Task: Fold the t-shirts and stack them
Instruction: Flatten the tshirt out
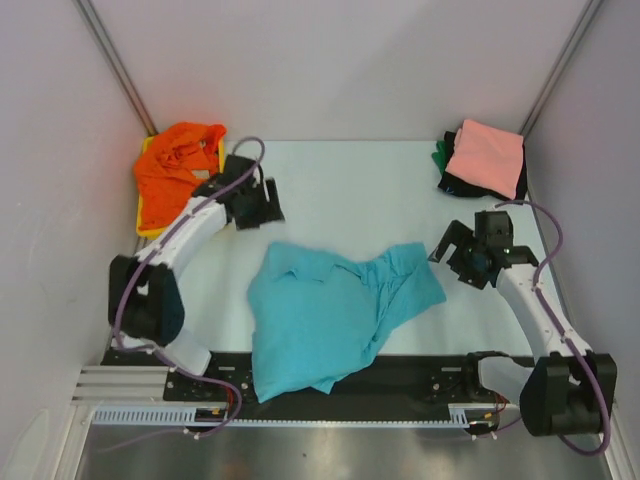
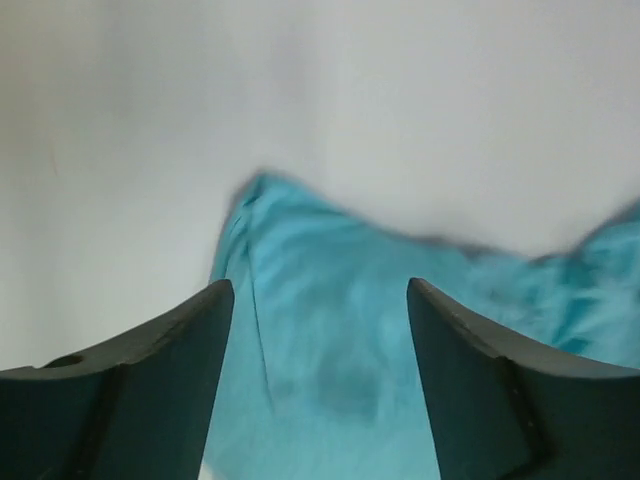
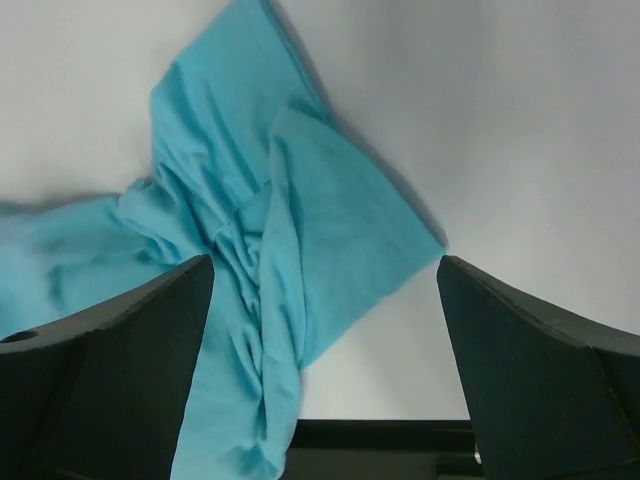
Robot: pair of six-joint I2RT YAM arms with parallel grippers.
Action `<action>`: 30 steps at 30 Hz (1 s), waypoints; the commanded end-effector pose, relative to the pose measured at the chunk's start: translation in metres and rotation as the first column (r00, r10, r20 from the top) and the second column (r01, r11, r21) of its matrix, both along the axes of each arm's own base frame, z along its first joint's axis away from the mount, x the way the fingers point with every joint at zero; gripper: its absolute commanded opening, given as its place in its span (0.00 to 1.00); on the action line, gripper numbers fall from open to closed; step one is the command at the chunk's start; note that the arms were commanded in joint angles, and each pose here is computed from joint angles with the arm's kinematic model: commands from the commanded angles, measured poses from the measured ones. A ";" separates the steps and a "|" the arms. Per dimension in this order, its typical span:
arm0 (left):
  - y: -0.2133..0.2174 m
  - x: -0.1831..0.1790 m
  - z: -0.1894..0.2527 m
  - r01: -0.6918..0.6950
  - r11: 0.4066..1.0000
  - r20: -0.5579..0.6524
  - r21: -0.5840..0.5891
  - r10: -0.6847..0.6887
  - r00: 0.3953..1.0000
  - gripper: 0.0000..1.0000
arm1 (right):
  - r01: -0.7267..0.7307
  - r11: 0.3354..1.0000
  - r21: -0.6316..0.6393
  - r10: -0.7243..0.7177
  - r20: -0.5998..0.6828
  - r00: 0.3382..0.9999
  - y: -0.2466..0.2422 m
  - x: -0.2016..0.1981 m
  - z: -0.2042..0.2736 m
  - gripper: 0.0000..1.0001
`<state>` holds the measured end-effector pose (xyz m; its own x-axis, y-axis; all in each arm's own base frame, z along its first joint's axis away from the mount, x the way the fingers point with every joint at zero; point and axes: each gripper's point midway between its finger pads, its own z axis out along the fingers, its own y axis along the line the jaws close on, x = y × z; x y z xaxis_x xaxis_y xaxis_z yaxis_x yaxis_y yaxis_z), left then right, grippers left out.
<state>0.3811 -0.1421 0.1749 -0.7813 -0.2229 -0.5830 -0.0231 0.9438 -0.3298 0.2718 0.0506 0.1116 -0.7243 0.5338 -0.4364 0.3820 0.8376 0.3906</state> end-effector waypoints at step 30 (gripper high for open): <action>-0.020 -0.125 -0.126 0.011 1.000 -0.160 0.011 -0.009 0.987 0.68 | -0.166 0.983 -0.082 0.179 0.189 0.966 0.060 0.020 0.005 1.00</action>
<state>0.2515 -0.1711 0.0451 -0.8951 -0.1764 -0.4094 -0.0291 0.9396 -0.3412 0.2849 0.1090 0.1160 -0.7186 0.3703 -0.5887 0.1567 0.9109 0.3816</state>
